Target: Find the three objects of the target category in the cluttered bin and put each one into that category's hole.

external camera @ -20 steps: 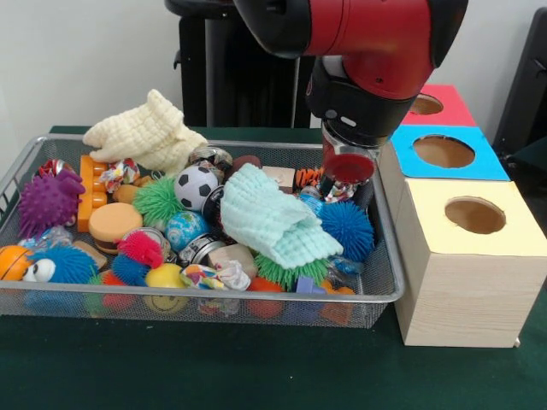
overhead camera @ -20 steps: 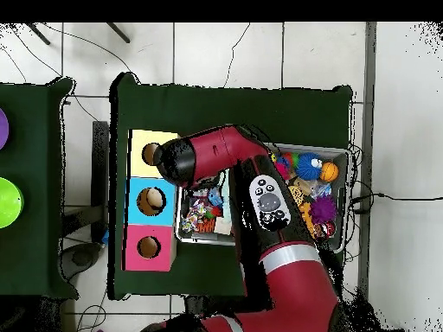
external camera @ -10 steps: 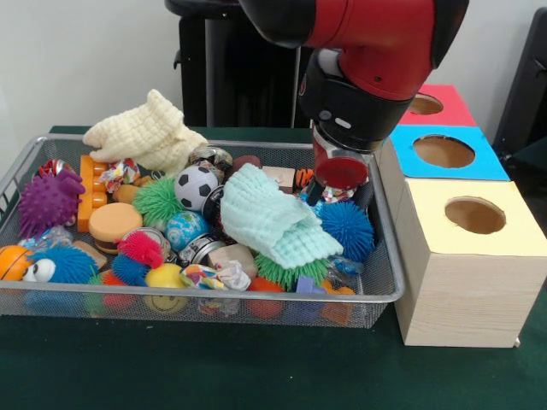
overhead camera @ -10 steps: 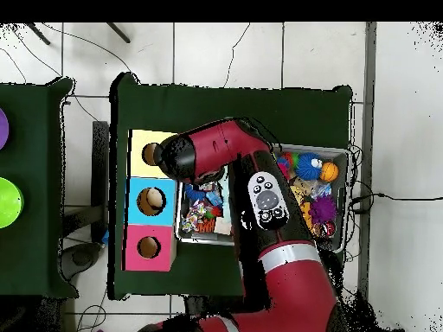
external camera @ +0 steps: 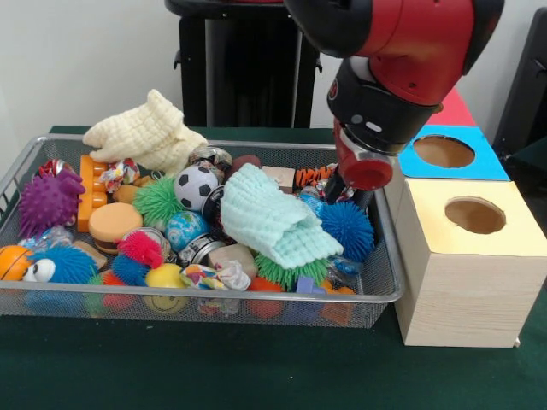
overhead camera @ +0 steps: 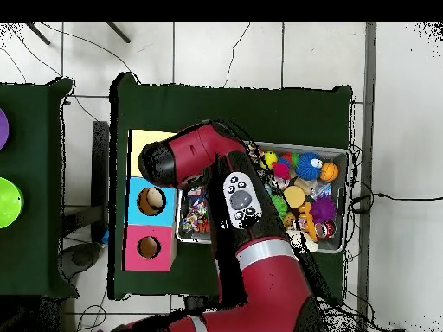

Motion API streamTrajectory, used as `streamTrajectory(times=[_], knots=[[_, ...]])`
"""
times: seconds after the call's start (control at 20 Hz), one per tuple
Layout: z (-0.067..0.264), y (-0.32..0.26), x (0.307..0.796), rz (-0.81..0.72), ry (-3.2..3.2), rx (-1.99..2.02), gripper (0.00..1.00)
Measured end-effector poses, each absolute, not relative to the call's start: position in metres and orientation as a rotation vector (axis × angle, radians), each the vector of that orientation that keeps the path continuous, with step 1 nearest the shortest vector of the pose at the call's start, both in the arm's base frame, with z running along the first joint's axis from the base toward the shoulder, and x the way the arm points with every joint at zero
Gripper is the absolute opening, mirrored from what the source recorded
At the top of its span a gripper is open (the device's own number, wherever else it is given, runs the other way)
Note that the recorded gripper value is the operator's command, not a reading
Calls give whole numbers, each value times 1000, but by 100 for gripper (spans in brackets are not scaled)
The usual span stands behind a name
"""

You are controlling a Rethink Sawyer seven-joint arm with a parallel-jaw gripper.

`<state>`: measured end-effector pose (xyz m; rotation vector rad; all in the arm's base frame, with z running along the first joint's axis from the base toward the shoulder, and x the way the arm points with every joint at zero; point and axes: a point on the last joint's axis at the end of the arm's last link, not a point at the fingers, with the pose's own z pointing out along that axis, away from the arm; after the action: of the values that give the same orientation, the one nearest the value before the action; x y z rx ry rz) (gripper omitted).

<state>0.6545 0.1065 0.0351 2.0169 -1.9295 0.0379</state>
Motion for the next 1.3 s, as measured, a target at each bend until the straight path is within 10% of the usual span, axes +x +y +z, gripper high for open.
streamTrajectory(times=[1.3], knots=[[-10,112,600,-41,-1711,1910,0]])
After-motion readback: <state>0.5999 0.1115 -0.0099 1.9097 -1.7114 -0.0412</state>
